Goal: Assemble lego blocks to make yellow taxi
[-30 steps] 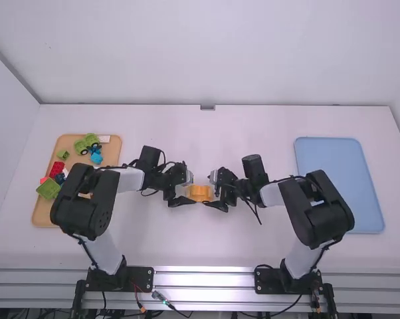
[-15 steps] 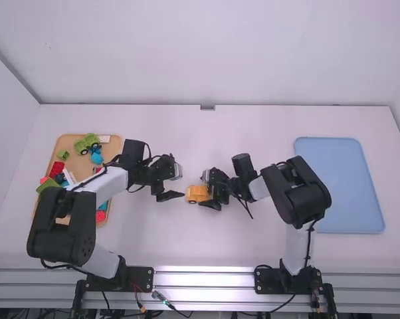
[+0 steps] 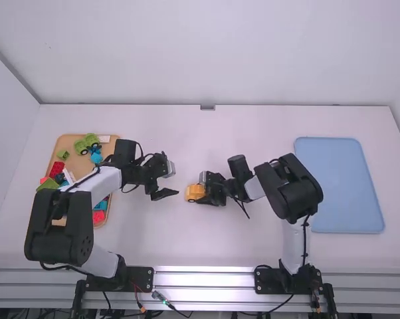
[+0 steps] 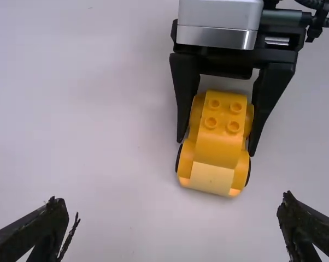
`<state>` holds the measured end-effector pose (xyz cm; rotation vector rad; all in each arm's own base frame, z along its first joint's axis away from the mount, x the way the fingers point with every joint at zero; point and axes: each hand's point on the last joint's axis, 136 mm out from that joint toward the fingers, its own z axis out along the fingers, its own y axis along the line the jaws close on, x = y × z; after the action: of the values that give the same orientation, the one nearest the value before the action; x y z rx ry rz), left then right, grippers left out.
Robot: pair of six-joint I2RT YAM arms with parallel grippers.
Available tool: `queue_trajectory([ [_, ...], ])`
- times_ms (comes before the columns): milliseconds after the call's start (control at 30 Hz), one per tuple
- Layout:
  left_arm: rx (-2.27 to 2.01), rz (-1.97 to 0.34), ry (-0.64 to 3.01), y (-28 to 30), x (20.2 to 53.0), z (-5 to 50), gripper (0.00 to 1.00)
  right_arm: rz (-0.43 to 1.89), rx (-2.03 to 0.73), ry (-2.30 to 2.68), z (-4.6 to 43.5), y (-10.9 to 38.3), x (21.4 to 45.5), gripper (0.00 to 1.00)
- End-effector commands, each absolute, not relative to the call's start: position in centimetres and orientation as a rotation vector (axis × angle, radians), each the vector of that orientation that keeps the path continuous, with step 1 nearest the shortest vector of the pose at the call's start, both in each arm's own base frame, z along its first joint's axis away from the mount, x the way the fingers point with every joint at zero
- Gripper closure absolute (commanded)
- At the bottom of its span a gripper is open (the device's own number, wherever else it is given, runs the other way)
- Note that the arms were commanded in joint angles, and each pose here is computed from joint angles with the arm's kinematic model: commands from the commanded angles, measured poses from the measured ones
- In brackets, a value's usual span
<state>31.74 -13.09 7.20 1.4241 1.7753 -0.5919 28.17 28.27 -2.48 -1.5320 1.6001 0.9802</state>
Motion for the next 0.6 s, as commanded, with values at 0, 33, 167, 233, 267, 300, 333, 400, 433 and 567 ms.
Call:
queue_trajectory([
  [0,1.425,-0.589,1.730,-13.3,31.9,8.4,0.01,0.987,-1.496,1.608,-1.4,27.9,29.1,0.66],
  [33,1.425,-0.588,1.729,-13.3,31.9,8.4,0.01,0.985,-1.492,1.612,-1.3,27.8,29.2,0.67],
  [167,1.424,-0.575,1.718,-13.3,32.2,8.5,0.01,0.873,-1.447,1.717,0.2,25.2,31.0,0.70],
  [233,1.428,-0.561,1.710,-13.4,32.4,8.6,0.01,0.783,-1.424,1.784,0.8,23.4,32.0,0.71],
  [267,1.430,-0.551,1.701,-13.4,32.6,8.7,0.01,0.694,-1.392,1.849,1.5,21.6,33.0,0.73],
  [300,1.430,-0.546,1.695,-13.4,32.7,8.7,0.01,0.648,-1.372,1.883,1.8,20.6,33.5,0.73],
  [333,1.430,-0.541,1.685,-13.4,32.9,8.9,0.01,0.590,-1.344,1.923,2.2,19.3,34.0,0.74],
  [400,1.431,-0.523,1.666,-13.4,33.2,9.1,0.01,0.459,-1.271,2.006,3.3,15.9,35.2,0.77],
  [433,1.430,-0.520,1.662,-13.4,33.3,9.1,0.01,0.440,-1.257,2.020,3.5,15.3,35.4,0.77],
  [567,1.399,-0.500,1.654,-13.4,34.2,9.7,0.01,0.246,-0.985,2.182,5.2,7.4,37.4,0.78],
])
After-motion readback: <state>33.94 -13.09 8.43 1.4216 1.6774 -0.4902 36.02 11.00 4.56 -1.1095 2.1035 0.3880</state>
